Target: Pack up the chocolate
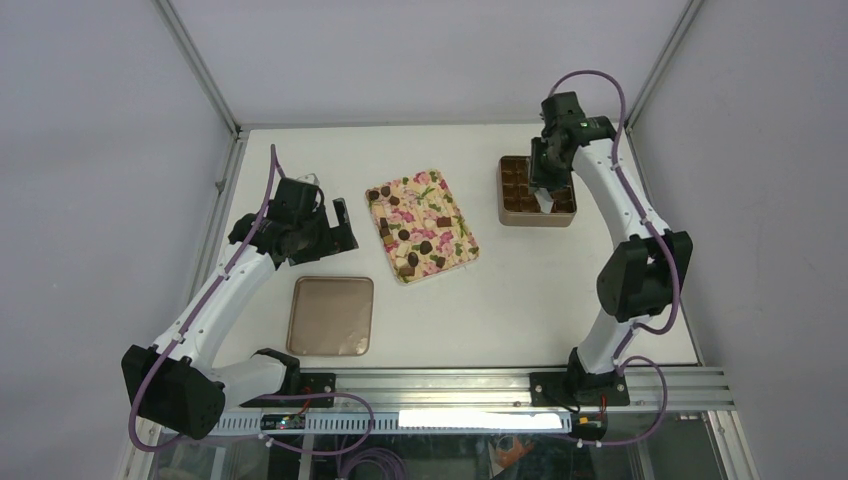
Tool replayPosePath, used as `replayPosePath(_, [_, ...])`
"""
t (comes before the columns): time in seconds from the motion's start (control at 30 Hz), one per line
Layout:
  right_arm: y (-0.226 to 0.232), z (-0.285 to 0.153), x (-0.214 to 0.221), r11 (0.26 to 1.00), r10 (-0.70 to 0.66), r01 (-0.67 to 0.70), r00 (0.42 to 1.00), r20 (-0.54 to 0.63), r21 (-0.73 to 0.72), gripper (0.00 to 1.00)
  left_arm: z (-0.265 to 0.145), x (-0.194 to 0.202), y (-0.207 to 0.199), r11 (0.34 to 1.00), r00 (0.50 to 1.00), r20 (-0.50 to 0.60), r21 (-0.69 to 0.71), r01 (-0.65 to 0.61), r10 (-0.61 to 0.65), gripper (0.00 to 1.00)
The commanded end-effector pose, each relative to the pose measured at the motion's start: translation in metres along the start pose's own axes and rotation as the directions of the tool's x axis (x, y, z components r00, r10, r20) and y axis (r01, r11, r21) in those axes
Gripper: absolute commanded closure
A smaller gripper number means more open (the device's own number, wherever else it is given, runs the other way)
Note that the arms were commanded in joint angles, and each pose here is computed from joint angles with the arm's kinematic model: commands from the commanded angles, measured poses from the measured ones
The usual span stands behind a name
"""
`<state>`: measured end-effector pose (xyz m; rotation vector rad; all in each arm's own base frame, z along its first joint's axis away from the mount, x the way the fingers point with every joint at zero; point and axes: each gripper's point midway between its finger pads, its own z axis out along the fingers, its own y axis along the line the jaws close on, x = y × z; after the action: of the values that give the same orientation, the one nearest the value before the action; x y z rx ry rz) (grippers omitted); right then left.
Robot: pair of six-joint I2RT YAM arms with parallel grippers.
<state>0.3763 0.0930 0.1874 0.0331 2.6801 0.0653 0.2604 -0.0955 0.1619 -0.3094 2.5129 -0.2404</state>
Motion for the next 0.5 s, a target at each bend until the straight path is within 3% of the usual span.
replayPosePath(0.0, [-0.029,-0.011,-0.022,0.998,0.060,-0.062,0.995,0.075,0.030,1.00,-0.002,-0.012,-0.003,1.000,0.999,0.047,0.019,0.004,-0.005,0.01])
replayPosePath(0.47, [-0.058,0.026,-0.023,0.990,0.123,-0.123,0.992,0.008,0.064,1.00,0.001,-0.015,-0.007,1.000,0.999,0.039,0.023,-0.003,0.002,0.01])
